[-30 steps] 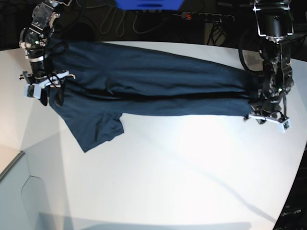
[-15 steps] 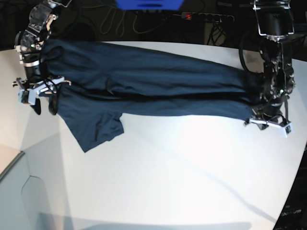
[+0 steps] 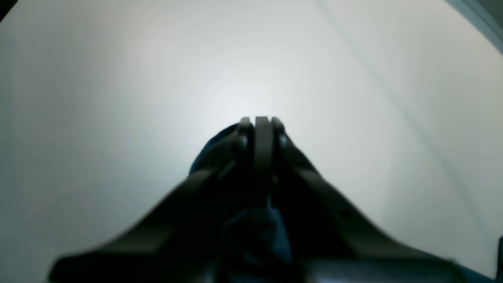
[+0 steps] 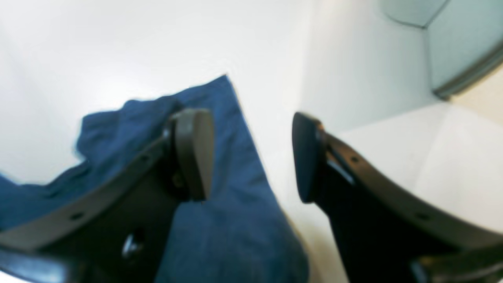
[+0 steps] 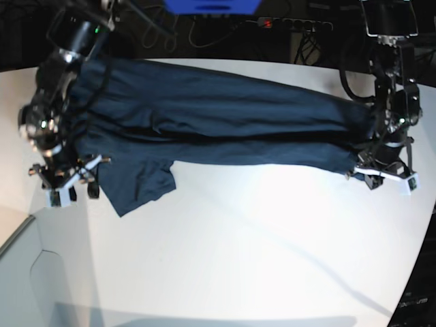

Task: Layout the t-shirt on the table in an organized manner, then fold the t-shirt properly
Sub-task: 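Release the folded edge and reposition both grippers along the shirt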

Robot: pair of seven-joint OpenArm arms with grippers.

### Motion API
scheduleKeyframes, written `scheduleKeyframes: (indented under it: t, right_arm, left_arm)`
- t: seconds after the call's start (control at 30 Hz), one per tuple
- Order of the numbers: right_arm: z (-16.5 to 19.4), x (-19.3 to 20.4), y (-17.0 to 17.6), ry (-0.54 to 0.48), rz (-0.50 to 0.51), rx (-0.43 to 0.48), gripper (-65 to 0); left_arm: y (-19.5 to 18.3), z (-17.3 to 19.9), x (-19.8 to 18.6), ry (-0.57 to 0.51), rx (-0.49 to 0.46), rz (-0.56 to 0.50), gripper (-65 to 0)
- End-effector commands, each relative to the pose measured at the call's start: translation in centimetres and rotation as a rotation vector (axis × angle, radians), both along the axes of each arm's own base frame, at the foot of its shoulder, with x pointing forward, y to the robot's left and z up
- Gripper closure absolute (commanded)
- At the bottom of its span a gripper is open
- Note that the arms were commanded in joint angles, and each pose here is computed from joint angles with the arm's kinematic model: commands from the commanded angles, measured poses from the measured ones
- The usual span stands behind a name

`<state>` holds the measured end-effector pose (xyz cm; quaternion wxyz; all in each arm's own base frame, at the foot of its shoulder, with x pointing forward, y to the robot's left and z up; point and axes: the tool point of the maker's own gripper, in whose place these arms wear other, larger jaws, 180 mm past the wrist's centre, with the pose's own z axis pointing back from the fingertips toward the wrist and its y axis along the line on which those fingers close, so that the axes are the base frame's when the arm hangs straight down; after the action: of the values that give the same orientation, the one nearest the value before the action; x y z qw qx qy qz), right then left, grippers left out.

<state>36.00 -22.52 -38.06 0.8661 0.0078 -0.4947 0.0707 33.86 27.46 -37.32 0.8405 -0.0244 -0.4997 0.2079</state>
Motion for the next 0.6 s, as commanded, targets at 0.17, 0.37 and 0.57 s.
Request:
scheduleKeyframes:
  t: [0.17,0.37,0.57]
  right_arm:
    - [-2.1,3.7,-1.0,0.094,0.052,0.040,-37.7]
    - [-5.0,4.3,-1.9,0.215,0.080,0.064,-41.0]
    - [-5.5,5.1,-1.1,0.204,0.087,0.112,-41.0]
  left_arm:
    - [0.5,1.2,0.2,-0.036,0.025,-0.001,-0.2]
    - [0.1,1.9,-0.1,-0.053,0.031,-0.013,-0.2]
    - [0.0,2.3,-0.1,-0.062,0.034,-0.016,-0.1]
